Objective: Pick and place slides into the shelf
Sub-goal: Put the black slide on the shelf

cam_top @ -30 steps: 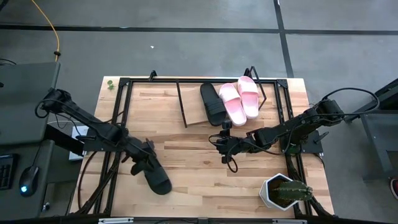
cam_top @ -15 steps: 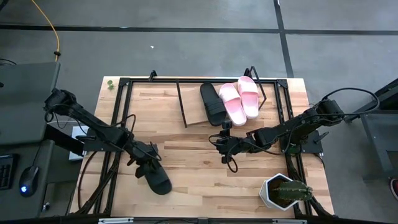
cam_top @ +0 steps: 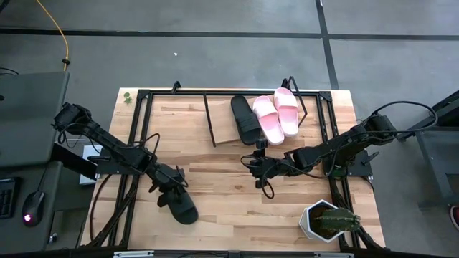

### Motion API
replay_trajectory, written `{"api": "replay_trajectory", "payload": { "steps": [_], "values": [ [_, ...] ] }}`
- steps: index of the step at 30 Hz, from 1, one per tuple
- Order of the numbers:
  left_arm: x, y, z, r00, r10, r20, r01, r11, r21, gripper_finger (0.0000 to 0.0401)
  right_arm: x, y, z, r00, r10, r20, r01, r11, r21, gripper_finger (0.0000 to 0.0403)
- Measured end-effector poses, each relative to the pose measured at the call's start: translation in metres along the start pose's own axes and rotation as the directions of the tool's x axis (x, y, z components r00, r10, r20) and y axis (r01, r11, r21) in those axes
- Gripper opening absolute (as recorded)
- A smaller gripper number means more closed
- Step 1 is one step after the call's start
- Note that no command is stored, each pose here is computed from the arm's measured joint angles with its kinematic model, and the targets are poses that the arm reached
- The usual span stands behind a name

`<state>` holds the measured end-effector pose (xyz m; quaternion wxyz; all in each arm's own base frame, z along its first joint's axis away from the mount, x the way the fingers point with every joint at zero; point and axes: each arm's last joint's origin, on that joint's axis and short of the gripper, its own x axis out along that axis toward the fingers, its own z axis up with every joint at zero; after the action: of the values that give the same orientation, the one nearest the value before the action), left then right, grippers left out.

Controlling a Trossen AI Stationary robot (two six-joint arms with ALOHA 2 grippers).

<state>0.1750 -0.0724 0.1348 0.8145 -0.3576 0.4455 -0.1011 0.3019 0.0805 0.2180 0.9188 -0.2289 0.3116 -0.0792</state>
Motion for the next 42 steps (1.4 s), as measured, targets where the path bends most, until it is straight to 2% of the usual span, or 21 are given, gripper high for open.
{"api": "replay_trajectory", "payload": {
  "steps": [6,14,19,26,32,42],
  "values": [
    [0.0,0.0,0.0,1.0,0.005,0.005,-0.005,1.0,0.008,0.0093,0.0,0.0,0.0,1.0,0.0,0.0,0.0,1.0,0.0,0.0132],
    [0.0,0.0,0.0,1.0,0.002,0.007,-0.002,1.0,0.01,0.0009,0.0,0.0,0.0,1.0,0.008,0.001,-0.008,1.0,0.0,0.0132],
    [0.0,0.0,0.0,1.0,0.002,0.008,-0.002,1.0,0.01,0.0022,-0.001,0.003,0.002,0.999,0.044,0.021,-0.043,0.999,-0.012,0.0131],
    [0.0,-0.004,0.003,0.999,-0.036,0.034,0.036,0.999,0.024,0.0009,-0.009,0.015,0.008,0.996,0.047,0.072,-0.036,0.988,-0.148,0.0128],
    [-0.001,-0.009,0.007,0.997,-0.065,0.052,0.063,0.997,0.034,0.0005,-0.013,0.02,0.012,0.994,0.029,0.107,-0.007,0.979,-0.204,0.0128],
    [-0.007,-0.036,0.027,0.985,-0.154,0.08,0.143,0.981,0.128,0.0004,-0.025,0.035,0.021,0.981,0.055,0.188,0.017,0.932,-0.362,0.0128]
  ]
}}
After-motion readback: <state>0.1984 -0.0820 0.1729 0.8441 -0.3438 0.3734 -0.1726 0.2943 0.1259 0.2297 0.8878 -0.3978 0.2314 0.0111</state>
